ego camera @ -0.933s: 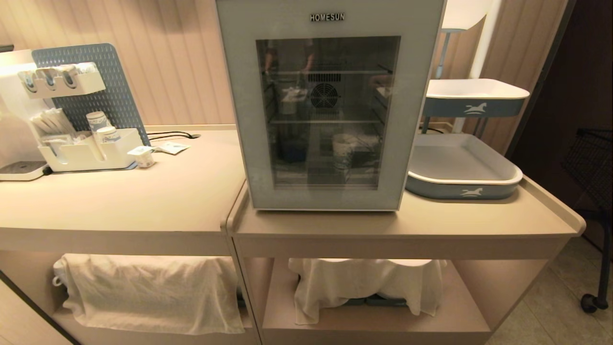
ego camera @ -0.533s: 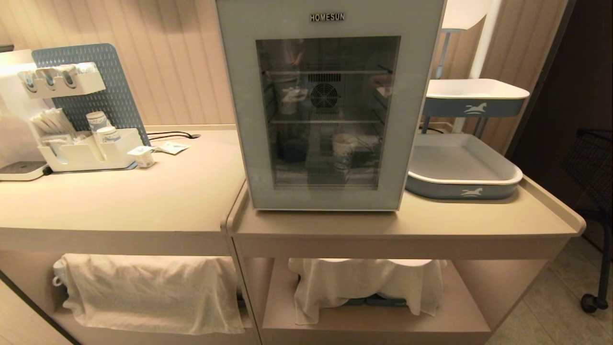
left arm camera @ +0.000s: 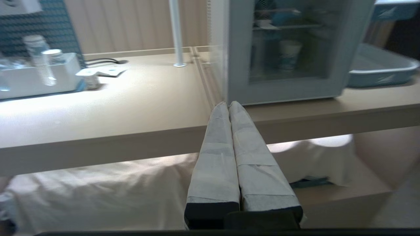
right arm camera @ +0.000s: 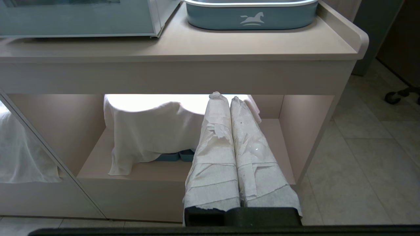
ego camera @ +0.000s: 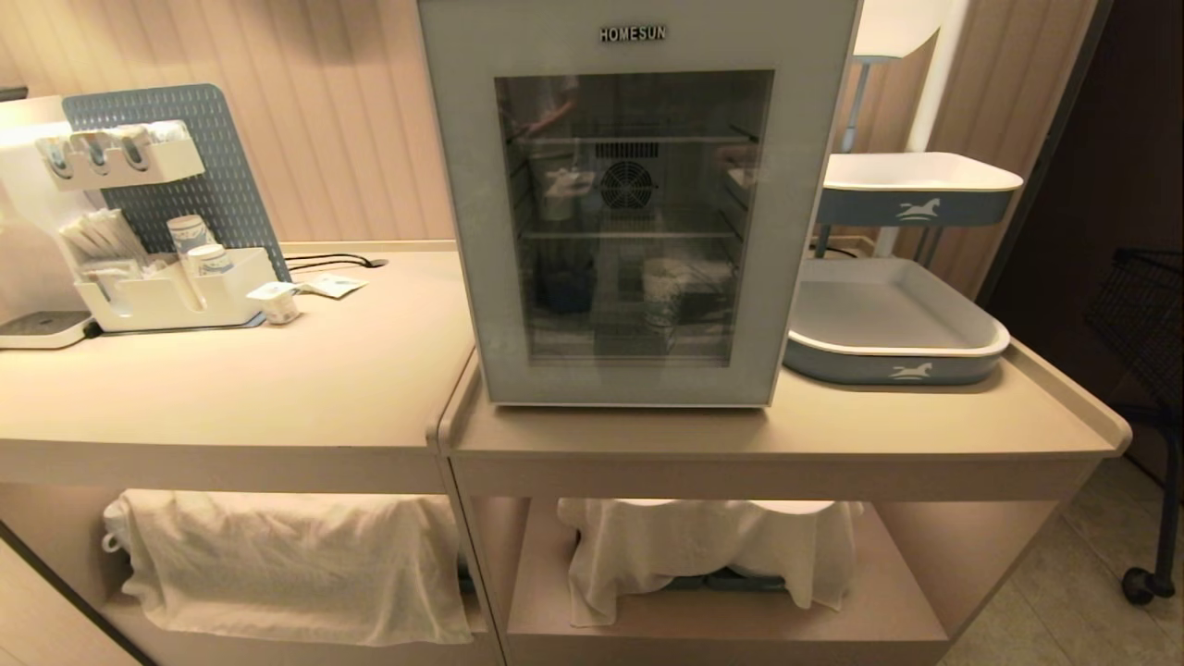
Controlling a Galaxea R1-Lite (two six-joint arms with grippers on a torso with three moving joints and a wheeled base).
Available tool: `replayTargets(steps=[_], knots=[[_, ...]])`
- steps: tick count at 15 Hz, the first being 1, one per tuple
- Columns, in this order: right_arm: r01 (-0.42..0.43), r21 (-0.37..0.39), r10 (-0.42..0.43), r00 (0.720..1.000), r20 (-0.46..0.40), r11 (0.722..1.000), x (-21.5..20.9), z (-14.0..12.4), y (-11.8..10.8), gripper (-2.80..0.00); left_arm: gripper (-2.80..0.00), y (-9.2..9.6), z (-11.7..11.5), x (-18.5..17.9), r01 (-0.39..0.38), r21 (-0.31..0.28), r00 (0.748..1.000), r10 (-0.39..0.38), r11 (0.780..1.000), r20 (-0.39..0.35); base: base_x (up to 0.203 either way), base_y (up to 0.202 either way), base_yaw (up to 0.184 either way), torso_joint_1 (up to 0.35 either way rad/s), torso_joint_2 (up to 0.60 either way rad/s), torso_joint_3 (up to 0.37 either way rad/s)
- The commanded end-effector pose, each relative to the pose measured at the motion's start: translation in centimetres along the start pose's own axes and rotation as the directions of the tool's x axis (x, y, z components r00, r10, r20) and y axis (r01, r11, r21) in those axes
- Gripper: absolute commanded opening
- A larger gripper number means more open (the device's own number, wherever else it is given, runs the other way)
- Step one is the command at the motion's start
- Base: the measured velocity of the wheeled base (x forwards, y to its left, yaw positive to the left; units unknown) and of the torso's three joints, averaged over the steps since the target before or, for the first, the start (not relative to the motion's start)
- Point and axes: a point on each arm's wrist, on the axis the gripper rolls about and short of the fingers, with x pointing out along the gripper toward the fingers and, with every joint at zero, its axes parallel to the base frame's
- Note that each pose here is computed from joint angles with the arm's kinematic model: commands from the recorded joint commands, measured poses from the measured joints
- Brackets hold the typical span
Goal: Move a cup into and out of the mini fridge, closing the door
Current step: Open the freezer door
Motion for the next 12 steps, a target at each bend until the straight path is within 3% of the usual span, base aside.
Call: replayTargets(steps=[1,3,5,7,9,11,12], knots=[[0.0,0.0,0.0,1.0,0.0,1.0,0.0,0.0,0.0,-2.8,-2.8,0.7,4.8,3.7,0.033,-0.067,0.994,-0.04,0.997,-0.106,0.0,0.0,0.0,0.0,0.0,0.0],[-0.001,0.0,0.001,1.0,0.0,1.0,0.0,0.0,0.0,-2.8,-2.8,1.2,8.1,7.8,0.067,-0.16,0.974,-0.099,0.985,-0.202,0.0,0.0,0.0,0.0,0.0,0.0],[-0.001,0.0,0.001,1.0,0.0,1.0,0.0,0.0,0.0,-2.8,-2.8,1.6,9.8,12.6,0.061,-0.23,0.948,-0.129,0.971,-0.29,0.0,0.0,0.0,0.0,0.0,0.0],[-0.002,0.0,0.002,1.0,0.0,1.0,0.0,0.0,0.0,-2.8,-2.8,2.0,10.9,17.4,0.02,-0.336,0.927,-0.143,0.942,-0.347,0.0,0.0,0.0,0.0,0.0,0.0],[0.0,0.0,0.0,1.0,0.0,1.0,0.0,0.0,0.0,-2.8,-2.8,2.6,11.9,22.3,-0.036,-0.472,0.918,-0.158,0.881,-0.364,0.0,0.0,0.0,0.0,0.0,0.0],[-0.001,0.0,0.001,1.0,0.0,1.0,0.0,0.0,0.0,-2.8,-2.8,3.1,12.1,25.0,0.022,-0.614,0.886,-0.3,0.789,-0.353,0.0,0.0,0.0,0.0,0.0,0.0],[-0.001,-0.001,0.001,1.0,0.0,1.0,0.0,0.0,0.0,-2.8,-2.8,3.9,11.7,26.0,0.026,-0.642,0.877,-0.326,0.766,-0.353,0.0,0.0,0.0,0.0,0.0,0.0]])
